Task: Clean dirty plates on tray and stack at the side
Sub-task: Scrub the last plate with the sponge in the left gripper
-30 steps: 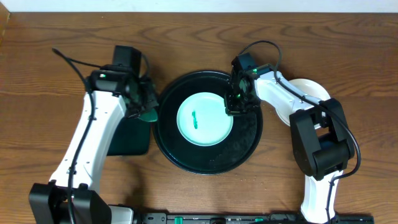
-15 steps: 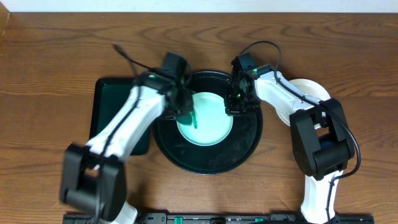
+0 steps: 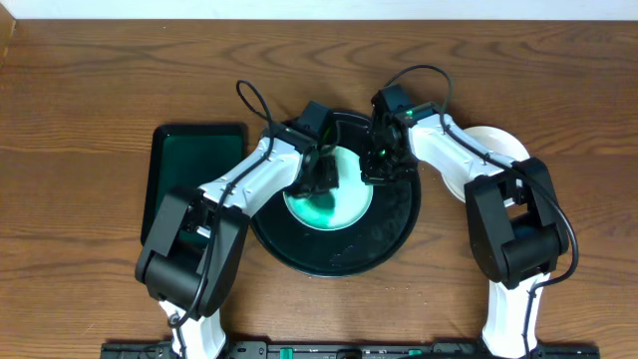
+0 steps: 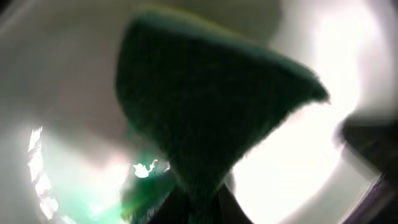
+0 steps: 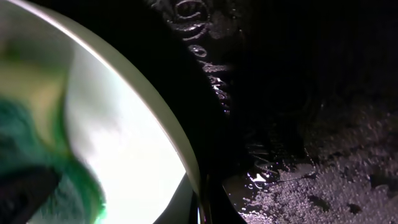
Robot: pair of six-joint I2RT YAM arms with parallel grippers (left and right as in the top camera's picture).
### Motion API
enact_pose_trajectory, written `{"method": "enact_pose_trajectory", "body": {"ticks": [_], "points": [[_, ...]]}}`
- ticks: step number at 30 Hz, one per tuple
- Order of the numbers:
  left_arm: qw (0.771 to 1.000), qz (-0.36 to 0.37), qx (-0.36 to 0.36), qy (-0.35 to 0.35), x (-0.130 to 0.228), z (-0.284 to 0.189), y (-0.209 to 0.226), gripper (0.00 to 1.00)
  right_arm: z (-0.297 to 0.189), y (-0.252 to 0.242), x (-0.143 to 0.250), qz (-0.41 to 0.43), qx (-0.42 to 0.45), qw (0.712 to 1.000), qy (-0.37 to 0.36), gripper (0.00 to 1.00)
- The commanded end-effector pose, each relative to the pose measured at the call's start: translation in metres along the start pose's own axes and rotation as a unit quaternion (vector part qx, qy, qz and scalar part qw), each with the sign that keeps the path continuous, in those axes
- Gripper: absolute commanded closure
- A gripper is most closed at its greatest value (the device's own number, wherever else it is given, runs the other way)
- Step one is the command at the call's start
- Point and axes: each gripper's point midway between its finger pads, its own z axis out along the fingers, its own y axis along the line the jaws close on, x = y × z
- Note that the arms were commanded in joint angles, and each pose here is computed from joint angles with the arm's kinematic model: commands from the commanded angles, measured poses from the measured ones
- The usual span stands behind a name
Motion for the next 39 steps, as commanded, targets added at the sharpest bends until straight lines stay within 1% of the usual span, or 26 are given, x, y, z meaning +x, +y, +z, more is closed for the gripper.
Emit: {"method": "enact_pose_trajectory", "body": {"ticks": [1, 4, 8, 11, 12, 13, 15, 18, 22, 23, 25, 28, 30, 34, 37, 39], "points": [[0.998, -0.007, 0.007, -0.059, -0.032, 0.009, -0.002, 0.93, 0.01, -0.009, 0.003, 0.011, 0.02, 1.0, 0.004, 0.99], [0.996, -0.013, 0.002, -0.093, -0.05, 0.005, 0.003, 0.93, 0.01, -0.009, 0.003, 0.011, 0.021, 1.0, 0.004, 0.99], [0.995, -0.03, -0.017, -0.094, -0.055, 0.002, 0.02, 0.93, 0.01, -0.01, 0.004, 0.008, 0.021, 1.0, 0.005, 0.99], [0.996, -0.055, -0.042, -0.056, -0.038, 0.003, 0.035, 0.93, 0.01, -0.01, 0.003, 0.008, 0.021, 1.0, 0.005, 0.99], [0.996, -0.057, -0.05, -0.045, -0.032, 0.003, 0.039, 0.93, 0.01, -0.01, 0.003, 0.008, 0.021, 1.0, 0.005, 0.99], [0.995, -0.061, -0.071, -0.014, -0.016, 0.003, 0.048, 0.93, 0.01, -0.01, 0.003, 0.008, 0.021, 1.0, 0.005, 0.99], [0.994, -0.062, -0.088, 0.004, -0.006, 0.002, 0.055, 0.93, 0.01, -0.01, 0.003, 0.008, 0.021, 1.0, 0.005, 0.99], [0.994, -0.046, -0.101, 0.024, 0.002, -0.001, 0.063, 0.93, 0.01, -0.01, 0.003, 0.008, 0.02, 1.0, 0.005, 0.99], [0.994, -0.03, -0.099, 0.028, 0.003, 0.0, 0.062, 0.93, 0.01, -0.009, 0.003, 0.008, 0.02, 1.0, 0.005, 0.99], [0.995, -0.019, -0.09, 0.028, 0.002, 0.0, 0.058, 0.93, 0.01, -0.009, 0.003, 0.008, 0.02, 1.0, 0.005, 0.99], [0.998, 0.018, -0.049, 0.03, -0.001, 0.003, 0.044, 0.93, 0.01, -0.009, 0.003, 0.008, 0.02, 1.0, 0.005, 0.99], [0.999, 0.042, -0.016, 0.008, -0.013, 0.004, 0.03, 0.93, 0.01, -0.01, 0.003, 0.008, 0.02, 1.0, 0.005, 0.99], [0.998, 0.048, -0.01, -0.031, -0.031, 0.004, 0.025, 0.93, 0.01, -0.01, 0.003, 0.008, 0.021, 1.0, 0.005, 0.99], [0.992, 0.053, -0.039, -0.107, -0.064, -0.001, 0.029, 0.93, 0.01, -0.01, 0.004, 0.008, 0.021, 1.0, 0.005, 0.99], [0.986, 0.046, -0.077, -0.142, -0.079, -0.007, 0.04, 0.93, 0.01, -0.01, 0.004, 0.008, 0.021, 1.0, 0.005, 0.99], [0.98, 0.026, -0.114, -0.158, -0.085, -0.016, 0.051, 0.93, 0.01, -0.01, 0.004, 0.008, 0.021, 1.0, 0.005, 0.99]]}}
